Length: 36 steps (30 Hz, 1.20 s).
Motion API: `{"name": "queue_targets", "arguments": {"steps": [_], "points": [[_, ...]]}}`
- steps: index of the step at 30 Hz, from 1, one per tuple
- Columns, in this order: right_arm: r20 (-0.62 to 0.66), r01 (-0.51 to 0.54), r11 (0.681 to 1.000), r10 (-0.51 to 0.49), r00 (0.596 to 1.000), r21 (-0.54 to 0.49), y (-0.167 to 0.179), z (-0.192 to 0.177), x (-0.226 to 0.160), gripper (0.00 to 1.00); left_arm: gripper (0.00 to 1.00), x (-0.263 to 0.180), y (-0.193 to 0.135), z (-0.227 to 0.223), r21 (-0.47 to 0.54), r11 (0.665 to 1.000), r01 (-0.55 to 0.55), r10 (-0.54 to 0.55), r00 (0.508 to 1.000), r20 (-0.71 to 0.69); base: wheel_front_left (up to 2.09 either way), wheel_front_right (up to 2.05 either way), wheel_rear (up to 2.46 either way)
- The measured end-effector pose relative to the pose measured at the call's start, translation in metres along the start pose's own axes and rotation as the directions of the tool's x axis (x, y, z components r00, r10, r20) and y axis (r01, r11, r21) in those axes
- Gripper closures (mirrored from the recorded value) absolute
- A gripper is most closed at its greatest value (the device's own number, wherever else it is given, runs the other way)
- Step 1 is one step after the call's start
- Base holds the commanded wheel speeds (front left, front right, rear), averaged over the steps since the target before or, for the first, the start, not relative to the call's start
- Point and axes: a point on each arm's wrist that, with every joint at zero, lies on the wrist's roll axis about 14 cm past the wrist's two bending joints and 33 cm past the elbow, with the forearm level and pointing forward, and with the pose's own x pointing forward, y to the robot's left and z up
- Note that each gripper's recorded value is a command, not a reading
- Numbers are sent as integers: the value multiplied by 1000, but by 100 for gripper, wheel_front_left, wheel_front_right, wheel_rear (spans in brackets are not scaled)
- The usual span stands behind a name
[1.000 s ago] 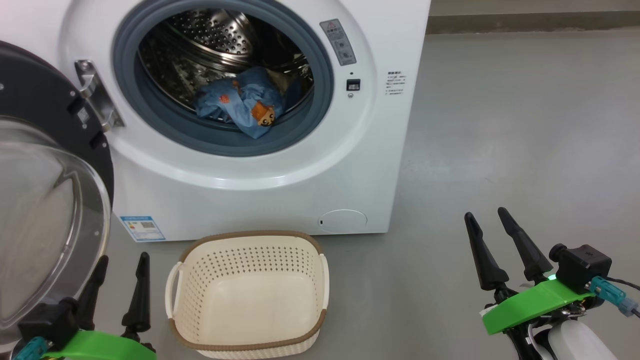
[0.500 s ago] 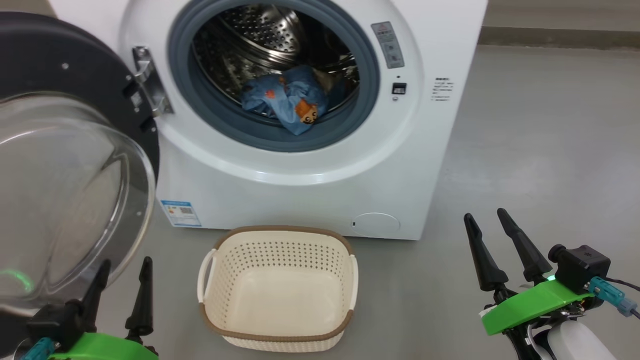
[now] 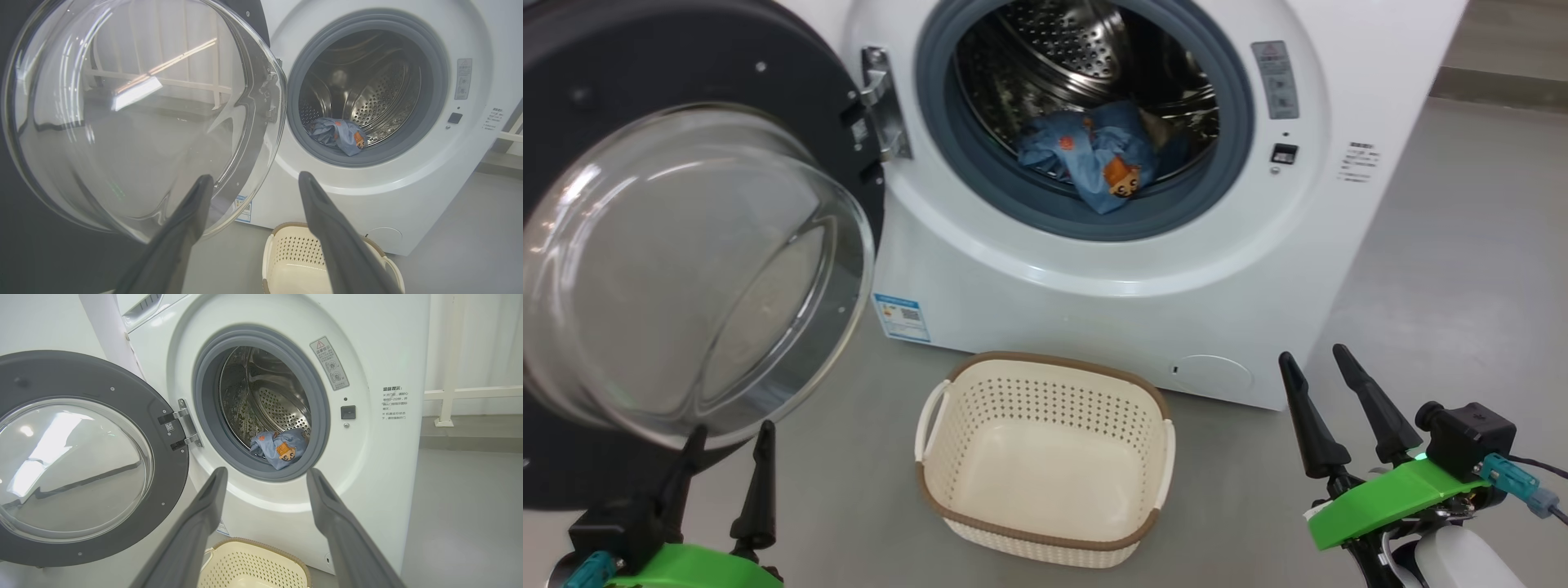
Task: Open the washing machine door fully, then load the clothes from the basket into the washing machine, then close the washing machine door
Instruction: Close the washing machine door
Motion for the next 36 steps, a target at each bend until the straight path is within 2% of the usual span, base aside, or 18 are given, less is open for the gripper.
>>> {"name": "queue_targets", "arguments": {"steps": [12,22,36], "points": [[-42,-114,993,115,992,15,37,-16,23,0,0,-32,40,6,-2,992,-127,127,992,21,0,0,0],[-58,-204,978,206,977,34,71,-24,36,0,0,-62,74,15,16,972,-233,232,972,41,0,0,0],[-112,-275,959,280,953,63,99,-44,37,0,0,-78,89,15,15,955,-296,295,954,45,0,0,0]]}}
